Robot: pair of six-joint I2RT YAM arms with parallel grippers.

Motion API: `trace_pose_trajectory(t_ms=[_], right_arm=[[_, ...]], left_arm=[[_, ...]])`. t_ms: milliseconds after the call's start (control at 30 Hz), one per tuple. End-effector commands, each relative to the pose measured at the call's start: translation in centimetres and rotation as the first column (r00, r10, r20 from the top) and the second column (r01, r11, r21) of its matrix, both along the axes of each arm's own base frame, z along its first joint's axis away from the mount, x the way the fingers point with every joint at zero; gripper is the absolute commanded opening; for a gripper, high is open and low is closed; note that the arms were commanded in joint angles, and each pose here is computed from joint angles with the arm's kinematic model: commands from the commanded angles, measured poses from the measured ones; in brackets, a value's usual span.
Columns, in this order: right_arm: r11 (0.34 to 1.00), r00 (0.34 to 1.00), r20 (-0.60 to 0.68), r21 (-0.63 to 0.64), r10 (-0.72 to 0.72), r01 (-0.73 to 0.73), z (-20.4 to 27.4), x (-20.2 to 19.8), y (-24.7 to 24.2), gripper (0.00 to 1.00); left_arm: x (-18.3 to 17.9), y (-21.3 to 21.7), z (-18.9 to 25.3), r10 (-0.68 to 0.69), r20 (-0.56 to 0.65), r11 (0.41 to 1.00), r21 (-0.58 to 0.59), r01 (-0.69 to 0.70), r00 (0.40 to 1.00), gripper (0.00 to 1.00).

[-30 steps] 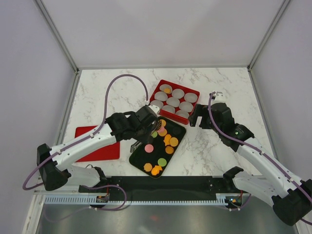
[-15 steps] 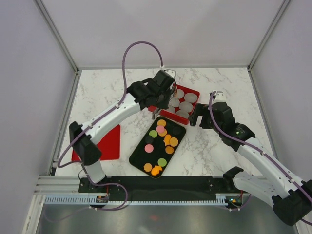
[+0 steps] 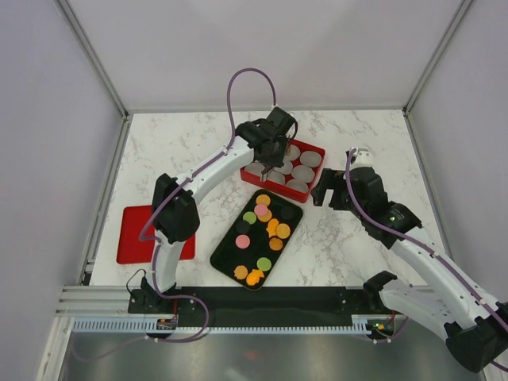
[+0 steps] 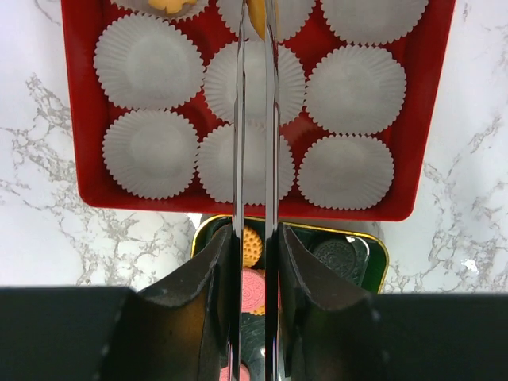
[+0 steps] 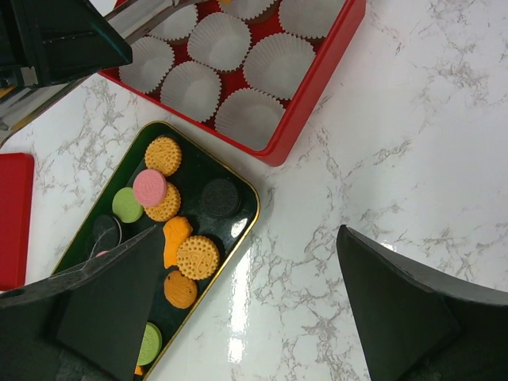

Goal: Pack the cookies

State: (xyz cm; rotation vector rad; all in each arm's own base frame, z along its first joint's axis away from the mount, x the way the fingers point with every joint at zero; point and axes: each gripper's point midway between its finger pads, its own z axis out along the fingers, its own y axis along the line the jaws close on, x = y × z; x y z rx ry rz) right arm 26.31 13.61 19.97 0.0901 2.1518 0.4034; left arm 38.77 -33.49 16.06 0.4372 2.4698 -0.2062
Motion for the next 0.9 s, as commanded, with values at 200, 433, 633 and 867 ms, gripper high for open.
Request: trace_pose_trajectory(t_ms=[200,433,633,867], right_arm=[[1.0,0.999,0.037,0.017,-0.011,0.01,1.7,0.2,-0.1,0.98],[1.0,0.999,0.042,0.013,-0.009,0.008,1.8,0.0,-0.3,0.98],[1.0,0.999,0.042,0.015,-0.008,0.007,1.9,-0.1,-0.4,0.98],[1.0,0.999,0.047,0.019,-0.007,0.006,2.2,-0.2,-0.3,0.98]], left_arm=[[2.1,-1.7,0.9,-0.043,0.059,0.998,-0.046,0.046,0.997,0.21],[3.0,-1.8,-0.6,-0.039,0.045,0.998,-0.041,0.041,0.998,0.23],[3.5,-2.1,-1.0,-0.051,0.046,0.997,-0.049,0.053,0.998,0.32],[3.8,-2.1,-0.3,-0.056,0.067,0.997,-0.055,0.059,0.996,0.43]])
